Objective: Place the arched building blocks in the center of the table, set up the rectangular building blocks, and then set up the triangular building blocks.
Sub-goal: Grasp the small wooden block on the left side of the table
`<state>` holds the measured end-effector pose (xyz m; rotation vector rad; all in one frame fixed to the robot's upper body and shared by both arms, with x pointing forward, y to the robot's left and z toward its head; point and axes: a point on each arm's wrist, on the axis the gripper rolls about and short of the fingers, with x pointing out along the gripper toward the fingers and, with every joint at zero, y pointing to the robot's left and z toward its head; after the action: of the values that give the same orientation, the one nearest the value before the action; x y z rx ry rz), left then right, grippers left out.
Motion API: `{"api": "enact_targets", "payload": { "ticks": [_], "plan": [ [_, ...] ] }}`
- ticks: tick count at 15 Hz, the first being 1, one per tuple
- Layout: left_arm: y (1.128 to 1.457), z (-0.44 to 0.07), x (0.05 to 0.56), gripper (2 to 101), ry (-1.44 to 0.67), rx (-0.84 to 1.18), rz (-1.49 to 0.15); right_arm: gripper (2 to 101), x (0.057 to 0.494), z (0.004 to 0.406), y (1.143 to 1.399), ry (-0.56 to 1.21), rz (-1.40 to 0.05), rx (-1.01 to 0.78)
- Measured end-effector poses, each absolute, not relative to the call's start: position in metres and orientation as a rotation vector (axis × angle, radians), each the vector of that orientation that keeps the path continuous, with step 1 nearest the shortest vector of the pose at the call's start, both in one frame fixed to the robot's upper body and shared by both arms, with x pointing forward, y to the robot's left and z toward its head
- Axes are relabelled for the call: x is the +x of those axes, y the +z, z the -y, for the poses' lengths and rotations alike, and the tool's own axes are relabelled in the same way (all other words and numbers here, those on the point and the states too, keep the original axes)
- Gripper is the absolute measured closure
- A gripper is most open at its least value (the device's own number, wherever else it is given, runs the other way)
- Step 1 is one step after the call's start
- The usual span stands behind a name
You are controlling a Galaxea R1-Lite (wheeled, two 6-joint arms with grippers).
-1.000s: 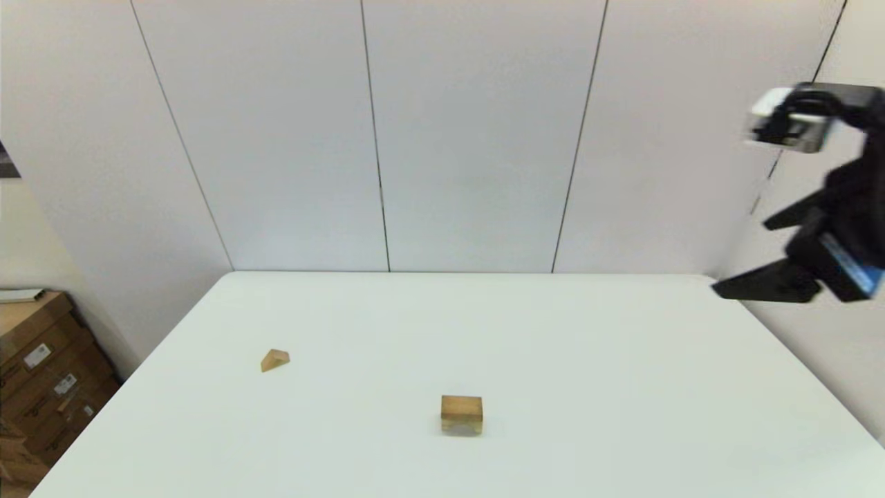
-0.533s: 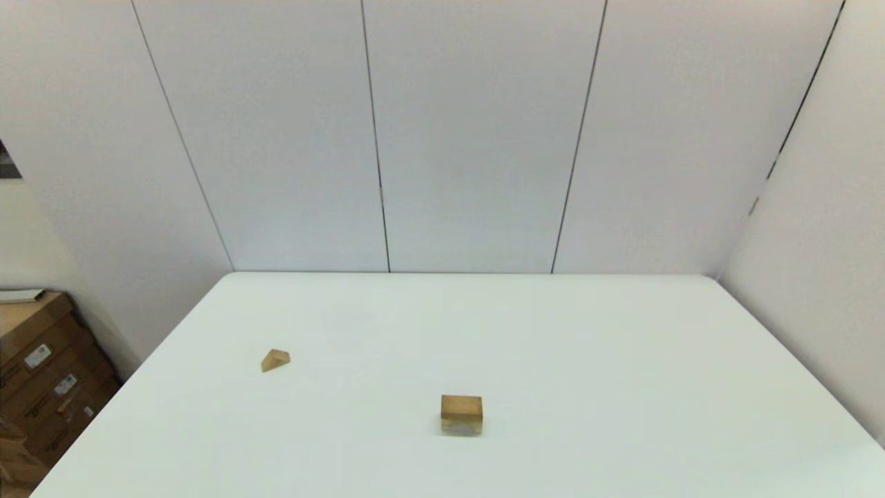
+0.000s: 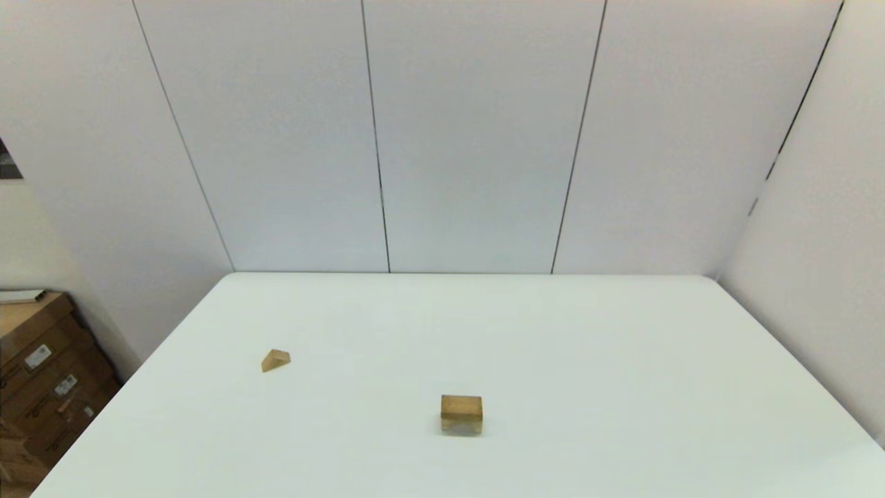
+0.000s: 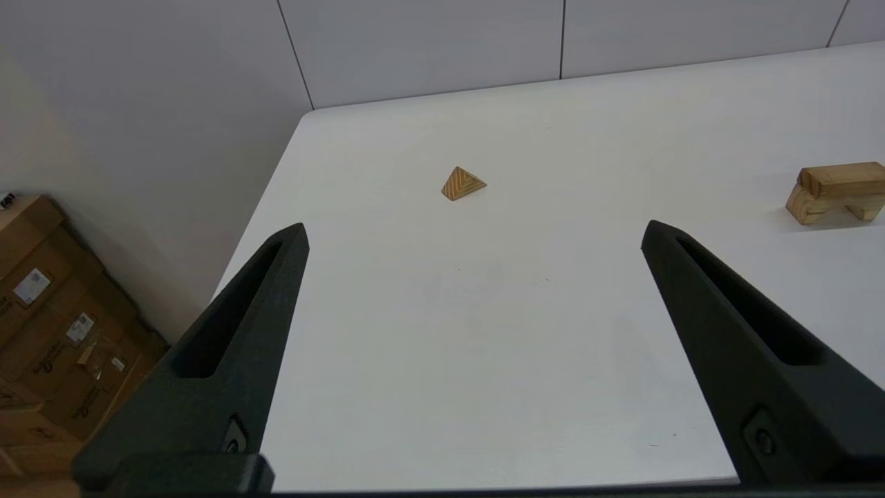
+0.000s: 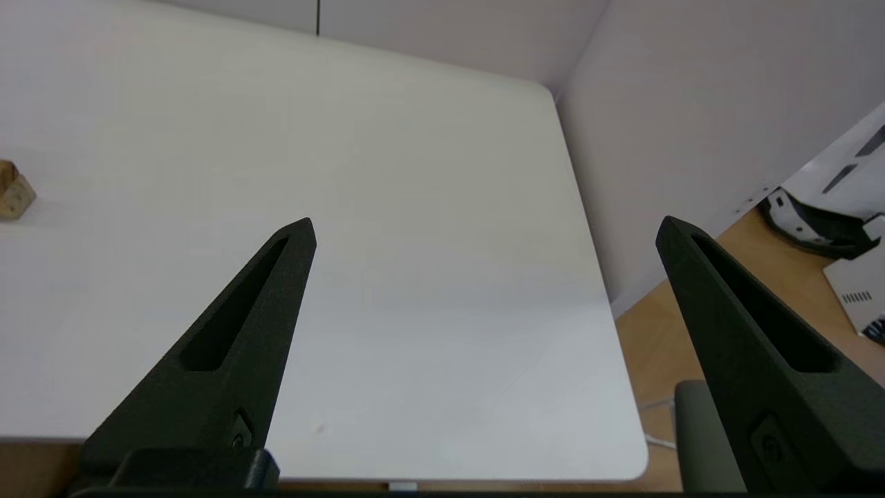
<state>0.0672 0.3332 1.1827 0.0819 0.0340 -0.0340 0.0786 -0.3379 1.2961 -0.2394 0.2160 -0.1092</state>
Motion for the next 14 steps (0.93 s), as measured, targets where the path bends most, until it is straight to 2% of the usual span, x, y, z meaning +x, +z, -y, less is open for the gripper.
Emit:
{"api": "enact_targets", "payload": {
  "ticks": [7, 11, 14],
  "plan": [
    [1.183, -0.333, 0.067, 5.4, -0.034, 0.082, -0.034, 5.2, 0.08, 0.338, 1.236, -0.104, -0.027, -0.209],
    [1.183, -0.333, 0.067, 5.4, -0.034, 0.082, -0.034, 5.2, 0.083, 0.338, 1.205, -0.086, -0.013, -0.186],
    [1.183, -0.333, 0.067, 5.4, -0.034, 0.082, -0.034, 5.0, 0.077, 0.336, 1.192, 0.017, -0.027, -0.123]
  ]
}}
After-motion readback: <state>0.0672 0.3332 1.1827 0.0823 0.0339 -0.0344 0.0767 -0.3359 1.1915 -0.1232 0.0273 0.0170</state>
